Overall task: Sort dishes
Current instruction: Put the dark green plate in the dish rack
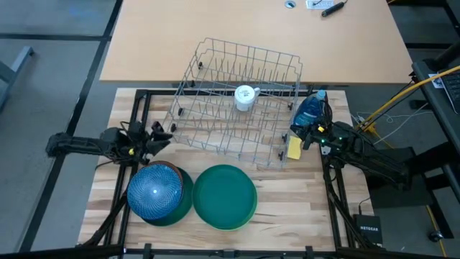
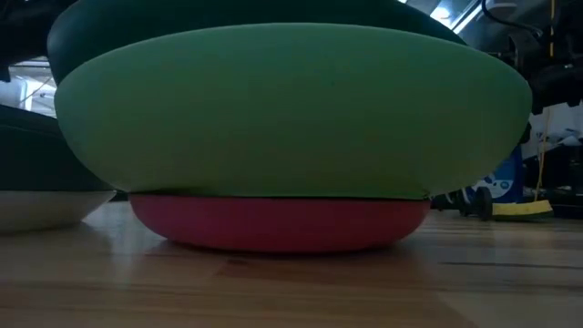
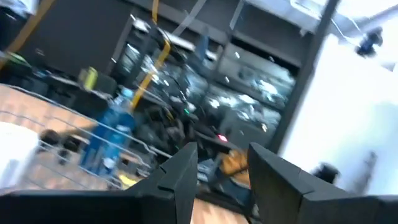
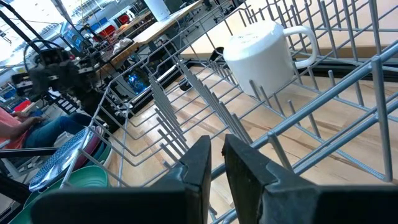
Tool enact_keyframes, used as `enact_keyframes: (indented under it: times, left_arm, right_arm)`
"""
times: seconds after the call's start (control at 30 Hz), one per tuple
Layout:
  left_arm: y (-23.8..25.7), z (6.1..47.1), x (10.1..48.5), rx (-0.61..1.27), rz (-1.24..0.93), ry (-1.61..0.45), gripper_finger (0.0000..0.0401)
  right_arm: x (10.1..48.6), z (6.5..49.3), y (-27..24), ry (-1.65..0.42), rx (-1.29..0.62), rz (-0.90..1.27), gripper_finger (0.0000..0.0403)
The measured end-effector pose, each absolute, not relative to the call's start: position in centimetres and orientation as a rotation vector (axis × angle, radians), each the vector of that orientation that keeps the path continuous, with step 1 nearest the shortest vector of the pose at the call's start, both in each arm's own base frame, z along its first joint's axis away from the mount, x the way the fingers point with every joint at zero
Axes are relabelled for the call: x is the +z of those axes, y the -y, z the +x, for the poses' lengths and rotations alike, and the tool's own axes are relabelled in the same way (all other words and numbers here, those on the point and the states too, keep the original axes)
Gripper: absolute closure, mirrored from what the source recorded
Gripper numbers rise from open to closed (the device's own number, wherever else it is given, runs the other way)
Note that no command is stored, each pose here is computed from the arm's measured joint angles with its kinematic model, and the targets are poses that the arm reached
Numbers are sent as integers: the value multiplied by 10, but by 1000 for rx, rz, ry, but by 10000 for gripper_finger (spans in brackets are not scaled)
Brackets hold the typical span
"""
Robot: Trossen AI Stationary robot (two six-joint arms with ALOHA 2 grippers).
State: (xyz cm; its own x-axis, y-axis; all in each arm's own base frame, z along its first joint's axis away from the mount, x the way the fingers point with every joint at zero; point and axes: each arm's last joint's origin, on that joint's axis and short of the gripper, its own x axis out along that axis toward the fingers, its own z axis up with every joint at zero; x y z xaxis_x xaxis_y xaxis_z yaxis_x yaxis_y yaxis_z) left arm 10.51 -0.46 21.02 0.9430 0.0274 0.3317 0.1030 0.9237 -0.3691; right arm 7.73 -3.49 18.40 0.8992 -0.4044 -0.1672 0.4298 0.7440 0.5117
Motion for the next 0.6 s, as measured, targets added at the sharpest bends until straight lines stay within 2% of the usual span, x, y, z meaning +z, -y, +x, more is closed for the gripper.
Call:
enact_keyframes:
  times: [0.17, 0.4, 0.6]
  left_arm:
    - [23, 130, 228, -126, -293, 190, 270]
    - [60, 176, 239, -262, -3, 10, 270]
    - [86, 203, 233, -330, -2, -103, 270]
  right_arm:
    - [184, 77, 35, -46, -457, 572, 350]
    - [184, 77, 35, -46, -457, 572, 350]
    - [184, 77, 35, -51, -442, 574, 350]
